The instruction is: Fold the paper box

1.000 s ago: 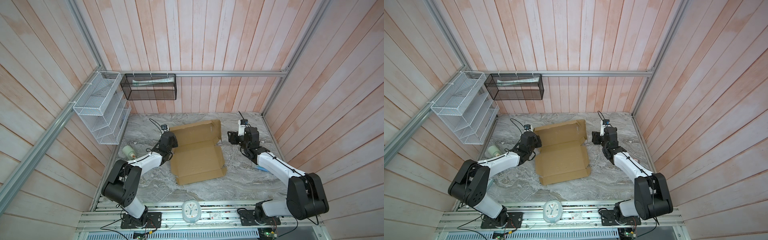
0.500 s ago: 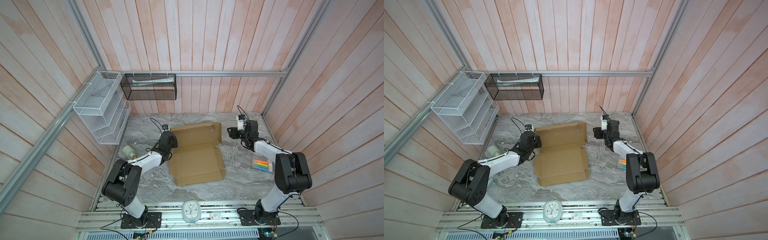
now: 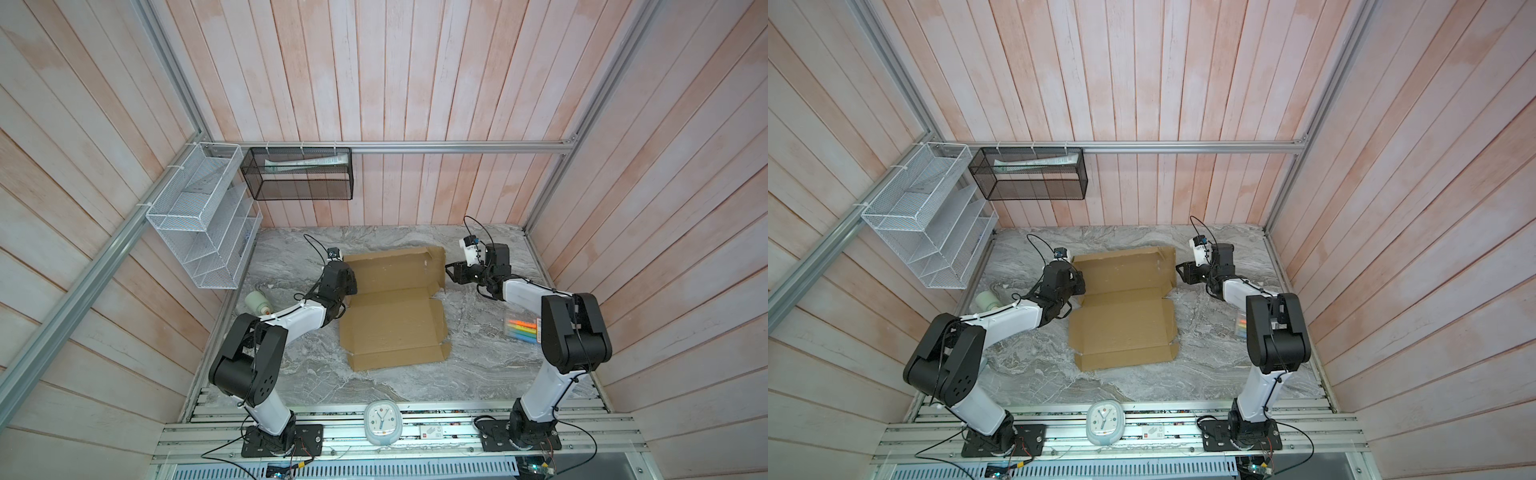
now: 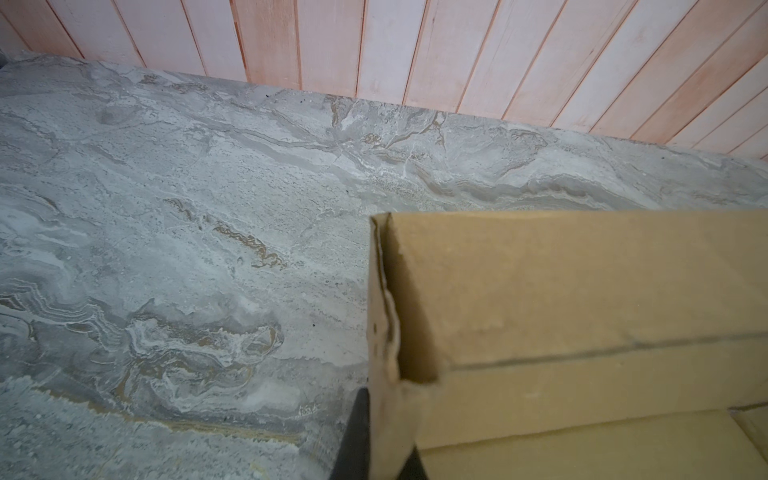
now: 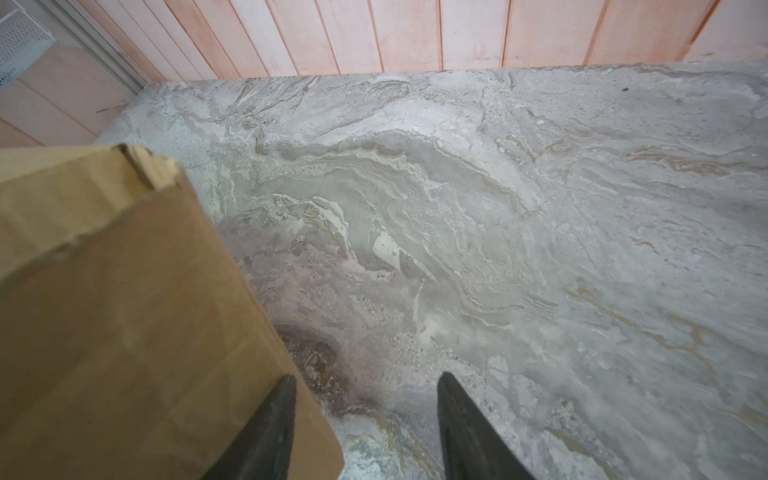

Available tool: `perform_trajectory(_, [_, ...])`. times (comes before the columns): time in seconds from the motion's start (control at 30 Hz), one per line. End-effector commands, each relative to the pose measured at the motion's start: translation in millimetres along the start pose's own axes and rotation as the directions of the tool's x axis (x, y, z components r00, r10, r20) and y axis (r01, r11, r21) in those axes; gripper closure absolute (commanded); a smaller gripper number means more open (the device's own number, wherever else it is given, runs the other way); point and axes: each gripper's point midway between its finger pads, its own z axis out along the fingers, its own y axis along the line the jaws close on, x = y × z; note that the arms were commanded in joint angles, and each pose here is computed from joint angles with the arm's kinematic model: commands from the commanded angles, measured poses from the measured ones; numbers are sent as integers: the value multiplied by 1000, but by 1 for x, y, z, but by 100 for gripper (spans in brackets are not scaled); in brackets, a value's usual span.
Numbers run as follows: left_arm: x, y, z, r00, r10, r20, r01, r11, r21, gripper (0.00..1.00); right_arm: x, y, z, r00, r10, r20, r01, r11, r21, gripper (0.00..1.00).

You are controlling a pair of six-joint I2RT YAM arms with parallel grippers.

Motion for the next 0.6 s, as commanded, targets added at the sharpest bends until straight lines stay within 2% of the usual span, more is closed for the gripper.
perform_trajectory(0.0, [-14,-7,2,999,-8,33,7,999,33,100,7,15,-2,999,-32,-16,31,996,-81,45])
perform_trajectory(0.2, [-15,-7,2,999,-1,33,0,999,49,100,13,31,-6,996,-85,-18,81,982,-171,45])
perform_trajectory(0.57, [-17,-14,4,999,11,30,-14,995,103,100,9,41,-4,990,-141,-12,134,960,-248,46])
